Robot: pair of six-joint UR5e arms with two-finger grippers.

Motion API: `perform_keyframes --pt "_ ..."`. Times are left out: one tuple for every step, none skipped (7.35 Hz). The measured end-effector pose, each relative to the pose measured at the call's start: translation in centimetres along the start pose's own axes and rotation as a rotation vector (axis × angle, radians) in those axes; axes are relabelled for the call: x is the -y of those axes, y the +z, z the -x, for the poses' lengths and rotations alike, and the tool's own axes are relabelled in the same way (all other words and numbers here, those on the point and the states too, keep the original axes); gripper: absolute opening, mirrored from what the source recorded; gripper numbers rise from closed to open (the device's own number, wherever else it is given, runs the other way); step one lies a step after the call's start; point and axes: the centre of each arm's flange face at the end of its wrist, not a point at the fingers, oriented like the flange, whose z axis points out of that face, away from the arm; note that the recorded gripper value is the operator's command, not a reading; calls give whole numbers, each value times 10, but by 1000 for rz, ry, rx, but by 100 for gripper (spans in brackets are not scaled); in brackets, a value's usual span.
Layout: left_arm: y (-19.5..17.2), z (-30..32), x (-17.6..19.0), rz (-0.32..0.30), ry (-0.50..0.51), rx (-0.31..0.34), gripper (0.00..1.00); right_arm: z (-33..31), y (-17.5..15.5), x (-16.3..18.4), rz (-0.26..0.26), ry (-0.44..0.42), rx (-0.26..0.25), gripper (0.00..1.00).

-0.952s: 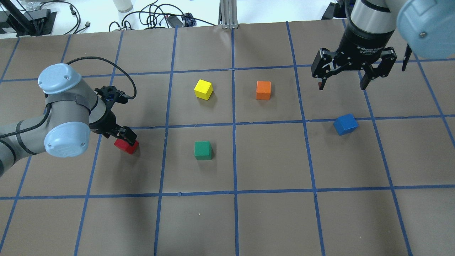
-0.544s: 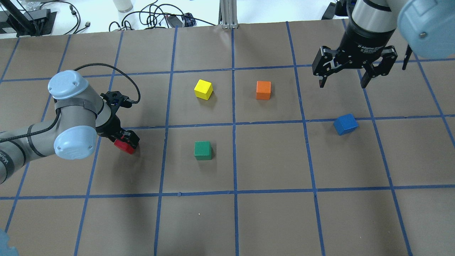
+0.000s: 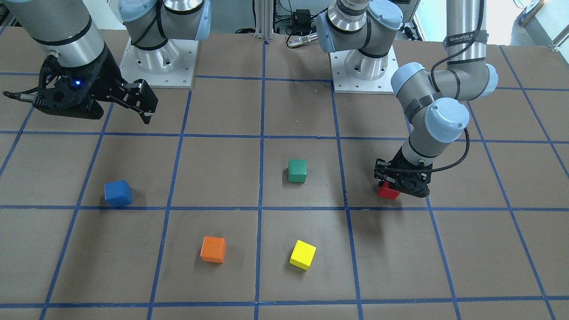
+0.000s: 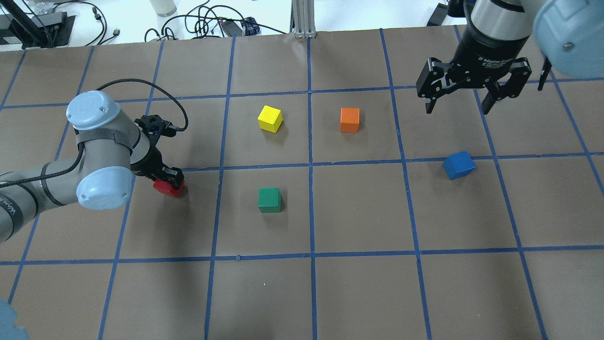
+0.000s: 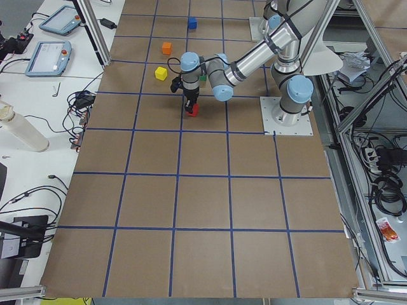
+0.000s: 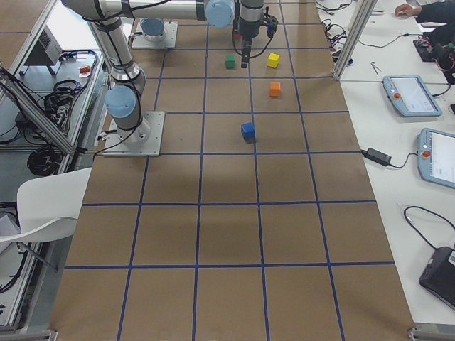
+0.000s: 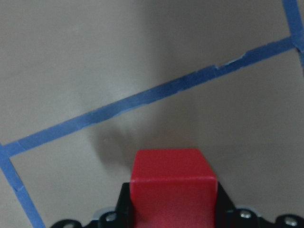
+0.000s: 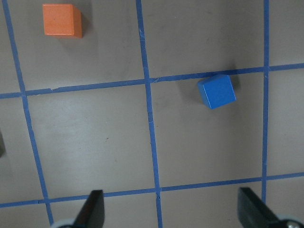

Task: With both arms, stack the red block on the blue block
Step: 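Carry the red cube with the left gripper toward the table centre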

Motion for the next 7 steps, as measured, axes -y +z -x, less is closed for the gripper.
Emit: perform_keyframes --pt "-15 -22 18 -24 -48 7 0 0 -1 -1 -5 -1 1 100" --pt "-37 -57 42 -38 -80 8 0 0 -2 -1 -8 -1 3 100" --pt "-63 -95 68 -38 -117 2 0 0 -3 -1 -13 -1 4 100" --pt "-82 -133 88 -34 -137 -7 0 0 -4 -1 -17 -3 5 100" --pt "-88 -176 101 -24 -134 -13 0 0 -3 0 -17 -8 5 100" --pt "-85 -216 107 -23 -149 -19 0 0 -3 3 -29 -10 9 100" --pt "-77 -252 110 -33 -180 -46 0 1 -4 7 -55 -11 17 100"
